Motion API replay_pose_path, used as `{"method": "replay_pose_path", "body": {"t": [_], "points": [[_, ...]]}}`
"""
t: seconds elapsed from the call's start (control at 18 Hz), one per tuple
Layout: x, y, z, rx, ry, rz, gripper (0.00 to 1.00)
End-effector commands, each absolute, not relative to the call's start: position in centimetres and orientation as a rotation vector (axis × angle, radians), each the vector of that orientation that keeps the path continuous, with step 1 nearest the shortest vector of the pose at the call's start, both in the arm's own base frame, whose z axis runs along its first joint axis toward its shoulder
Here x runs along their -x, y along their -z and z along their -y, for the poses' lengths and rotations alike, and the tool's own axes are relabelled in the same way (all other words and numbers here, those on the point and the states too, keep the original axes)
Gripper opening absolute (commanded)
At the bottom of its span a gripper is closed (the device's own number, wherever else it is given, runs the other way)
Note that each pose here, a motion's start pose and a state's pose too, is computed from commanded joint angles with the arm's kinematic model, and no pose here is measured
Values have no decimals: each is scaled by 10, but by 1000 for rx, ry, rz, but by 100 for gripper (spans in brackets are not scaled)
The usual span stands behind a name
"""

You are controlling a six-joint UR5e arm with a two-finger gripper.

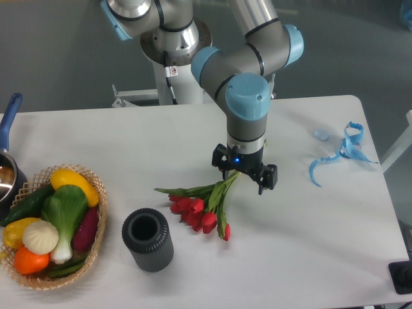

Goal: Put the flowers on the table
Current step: 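Lower the red tulips onto the table and open the gripper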

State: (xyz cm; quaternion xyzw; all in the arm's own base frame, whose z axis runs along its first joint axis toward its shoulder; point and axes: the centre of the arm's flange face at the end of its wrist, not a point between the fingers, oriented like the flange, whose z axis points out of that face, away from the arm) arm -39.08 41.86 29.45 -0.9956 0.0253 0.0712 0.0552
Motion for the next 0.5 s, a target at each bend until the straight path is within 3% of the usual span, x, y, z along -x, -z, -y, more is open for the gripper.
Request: {"method": "replay_pose_path", "body": {"t": [0.5], "points": [[369, -285, -368, 3021, -187, -459, 100]]}}
